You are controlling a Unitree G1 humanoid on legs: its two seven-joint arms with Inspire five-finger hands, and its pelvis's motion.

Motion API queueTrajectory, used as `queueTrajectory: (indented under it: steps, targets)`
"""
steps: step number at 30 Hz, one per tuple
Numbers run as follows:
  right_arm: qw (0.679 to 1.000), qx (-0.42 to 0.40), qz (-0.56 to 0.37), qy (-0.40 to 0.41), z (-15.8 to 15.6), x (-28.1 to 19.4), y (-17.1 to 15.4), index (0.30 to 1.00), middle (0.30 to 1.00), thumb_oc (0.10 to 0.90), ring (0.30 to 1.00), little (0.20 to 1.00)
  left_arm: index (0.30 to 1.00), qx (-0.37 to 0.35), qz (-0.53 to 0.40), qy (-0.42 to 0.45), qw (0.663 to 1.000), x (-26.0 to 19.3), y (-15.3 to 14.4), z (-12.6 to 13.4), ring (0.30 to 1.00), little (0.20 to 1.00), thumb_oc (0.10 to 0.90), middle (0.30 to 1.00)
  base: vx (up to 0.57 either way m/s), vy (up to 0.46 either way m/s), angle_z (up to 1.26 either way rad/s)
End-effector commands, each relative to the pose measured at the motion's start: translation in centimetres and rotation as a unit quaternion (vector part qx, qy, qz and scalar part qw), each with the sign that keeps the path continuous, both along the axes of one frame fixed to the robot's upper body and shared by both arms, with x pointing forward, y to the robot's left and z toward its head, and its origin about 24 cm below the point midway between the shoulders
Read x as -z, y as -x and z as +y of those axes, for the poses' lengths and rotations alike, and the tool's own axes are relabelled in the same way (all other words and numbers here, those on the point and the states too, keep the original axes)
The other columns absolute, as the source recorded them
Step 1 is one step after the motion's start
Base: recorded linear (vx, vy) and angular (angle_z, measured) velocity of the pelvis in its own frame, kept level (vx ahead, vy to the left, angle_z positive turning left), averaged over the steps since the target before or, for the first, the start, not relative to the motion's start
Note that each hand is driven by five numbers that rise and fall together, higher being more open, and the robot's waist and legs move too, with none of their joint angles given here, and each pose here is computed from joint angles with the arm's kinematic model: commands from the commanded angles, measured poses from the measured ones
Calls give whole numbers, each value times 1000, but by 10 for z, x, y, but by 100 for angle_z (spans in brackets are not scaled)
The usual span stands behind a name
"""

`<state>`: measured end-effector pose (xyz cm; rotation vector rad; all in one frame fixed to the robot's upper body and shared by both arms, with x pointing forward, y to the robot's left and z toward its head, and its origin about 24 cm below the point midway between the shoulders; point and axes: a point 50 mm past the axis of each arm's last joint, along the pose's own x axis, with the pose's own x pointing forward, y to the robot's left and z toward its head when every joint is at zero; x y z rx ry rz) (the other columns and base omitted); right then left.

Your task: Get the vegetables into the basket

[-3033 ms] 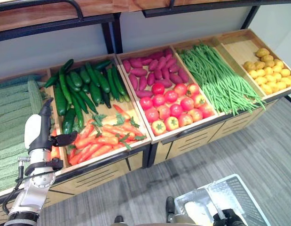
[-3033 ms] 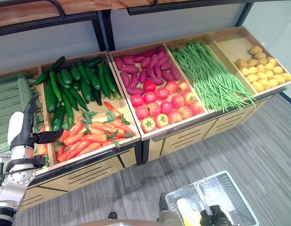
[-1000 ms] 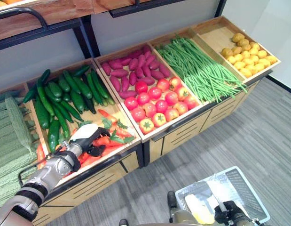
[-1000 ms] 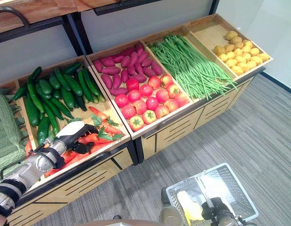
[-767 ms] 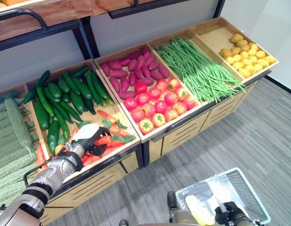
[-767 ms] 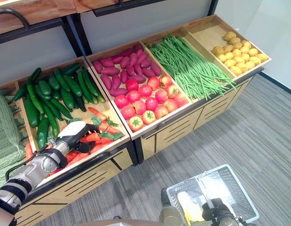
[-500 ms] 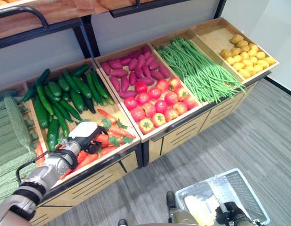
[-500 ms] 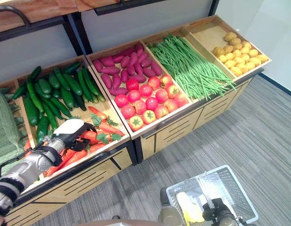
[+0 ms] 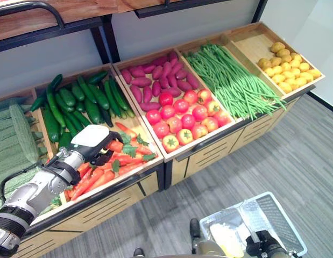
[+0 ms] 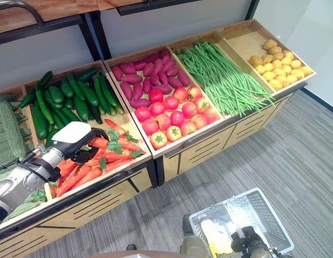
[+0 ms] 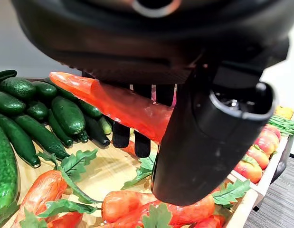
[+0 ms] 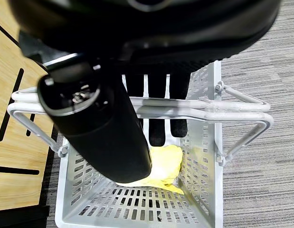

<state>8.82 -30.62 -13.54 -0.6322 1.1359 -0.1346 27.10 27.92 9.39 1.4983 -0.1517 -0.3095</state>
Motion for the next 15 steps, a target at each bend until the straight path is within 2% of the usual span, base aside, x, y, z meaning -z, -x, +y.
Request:
queueTrajectory:
  steps: [1,9,15]
  targets:
    - [999,3,-29,26,-15,-10,-8,300,300,400,300,300,300,13,-124,6,992,-68,-13,4,300,300,400,300,0,0,0]
    - [999,5,-37,26,-16,-12,-13,300,300,400,300,300,300,50,-129,13,990,-77,-12,-10,300,300,400,300,14,53,-3]
    - [999,7,-38,27,-18,-13,-11,300,300,400,300,300,300,127,-139,-3,982,-92,-12,-38,300,300,400,300,-33,148,-17]
